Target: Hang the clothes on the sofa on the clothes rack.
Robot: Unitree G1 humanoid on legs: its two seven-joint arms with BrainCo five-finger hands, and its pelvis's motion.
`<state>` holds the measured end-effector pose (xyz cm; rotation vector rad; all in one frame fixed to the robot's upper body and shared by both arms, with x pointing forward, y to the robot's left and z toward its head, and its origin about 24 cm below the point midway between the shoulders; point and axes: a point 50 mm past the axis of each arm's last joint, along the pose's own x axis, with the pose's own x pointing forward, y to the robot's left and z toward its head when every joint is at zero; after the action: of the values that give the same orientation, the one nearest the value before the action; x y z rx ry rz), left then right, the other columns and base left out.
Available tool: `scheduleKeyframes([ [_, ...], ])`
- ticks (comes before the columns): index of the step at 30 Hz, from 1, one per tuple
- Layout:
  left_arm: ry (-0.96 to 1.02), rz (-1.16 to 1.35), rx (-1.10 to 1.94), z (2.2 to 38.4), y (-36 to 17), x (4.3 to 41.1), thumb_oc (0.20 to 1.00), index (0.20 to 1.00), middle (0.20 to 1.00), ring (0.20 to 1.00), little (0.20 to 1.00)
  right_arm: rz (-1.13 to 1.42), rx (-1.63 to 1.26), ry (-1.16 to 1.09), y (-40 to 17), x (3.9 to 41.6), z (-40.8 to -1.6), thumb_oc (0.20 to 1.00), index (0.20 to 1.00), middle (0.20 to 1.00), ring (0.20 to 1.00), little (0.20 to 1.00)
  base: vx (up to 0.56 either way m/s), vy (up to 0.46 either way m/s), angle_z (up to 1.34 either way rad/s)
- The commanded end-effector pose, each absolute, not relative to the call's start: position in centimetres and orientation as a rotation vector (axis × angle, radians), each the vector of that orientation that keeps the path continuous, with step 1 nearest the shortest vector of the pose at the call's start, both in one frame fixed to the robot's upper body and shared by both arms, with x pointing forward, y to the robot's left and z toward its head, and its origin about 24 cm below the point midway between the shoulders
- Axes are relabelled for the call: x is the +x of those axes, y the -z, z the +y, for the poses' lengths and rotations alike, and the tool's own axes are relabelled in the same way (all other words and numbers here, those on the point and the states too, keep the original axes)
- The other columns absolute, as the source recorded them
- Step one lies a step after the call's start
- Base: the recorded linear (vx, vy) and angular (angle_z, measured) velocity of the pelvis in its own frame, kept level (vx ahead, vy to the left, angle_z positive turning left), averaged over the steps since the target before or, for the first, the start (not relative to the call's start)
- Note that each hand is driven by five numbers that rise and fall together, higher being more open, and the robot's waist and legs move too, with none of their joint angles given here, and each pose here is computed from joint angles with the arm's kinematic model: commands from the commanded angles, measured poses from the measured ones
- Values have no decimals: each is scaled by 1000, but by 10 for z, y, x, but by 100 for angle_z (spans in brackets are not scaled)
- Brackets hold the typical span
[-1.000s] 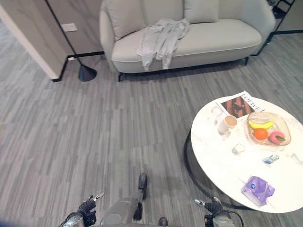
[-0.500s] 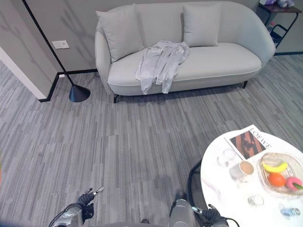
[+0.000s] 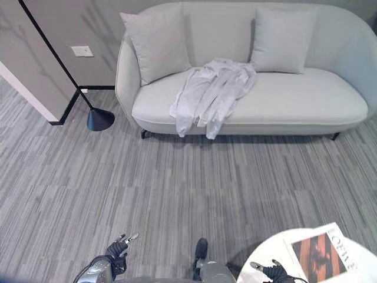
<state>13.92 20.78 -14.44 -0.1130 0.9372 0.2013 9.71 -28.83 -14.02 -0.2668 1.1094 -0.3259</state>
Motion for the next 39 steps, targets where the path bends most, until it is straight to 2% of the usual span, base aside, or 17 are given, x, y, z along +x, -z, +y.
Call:
scheduleKeyframes([
  [1,-181,902,-49,220,137,149,1000,1000,1000,1000,1000,1109,-281,394,134,91,-306,1000,1000,1000,1000,1000,365,-145,-51],
  [7,-202,900,-67,222,138,143,1000,1000,1000,1000,1000,1020,-311,366,126,112,-305,1000,1000,1000,1000,1000,361,-13,-50],
  [19,-315,989,-72,245,147,109,1000,1000,1000,1000,1000,1101,-347,242,140,103,-284,1000,1000,1000,1000,1000,462,117,-56],
  [24,-308,957,-57,251,141,119,1000,1000,1000,1000,1000,1077,-356,270,134,110,-292,1000,1000,1000,1000,1000,273,188,-18],
  [31,-295,885,-23,254,131,142,1000,1000,1000,1000,1000,1054,-355,299,131,113,-297,1000,1000,1000,1000,1000,255,49,55],
  [39,-246,907,-16,241,137,140,1000,1000,1000,1000,1000,1177,-340,348,139,74,-305,1000,1000,1000,1000,1000,190,-160,71],
])
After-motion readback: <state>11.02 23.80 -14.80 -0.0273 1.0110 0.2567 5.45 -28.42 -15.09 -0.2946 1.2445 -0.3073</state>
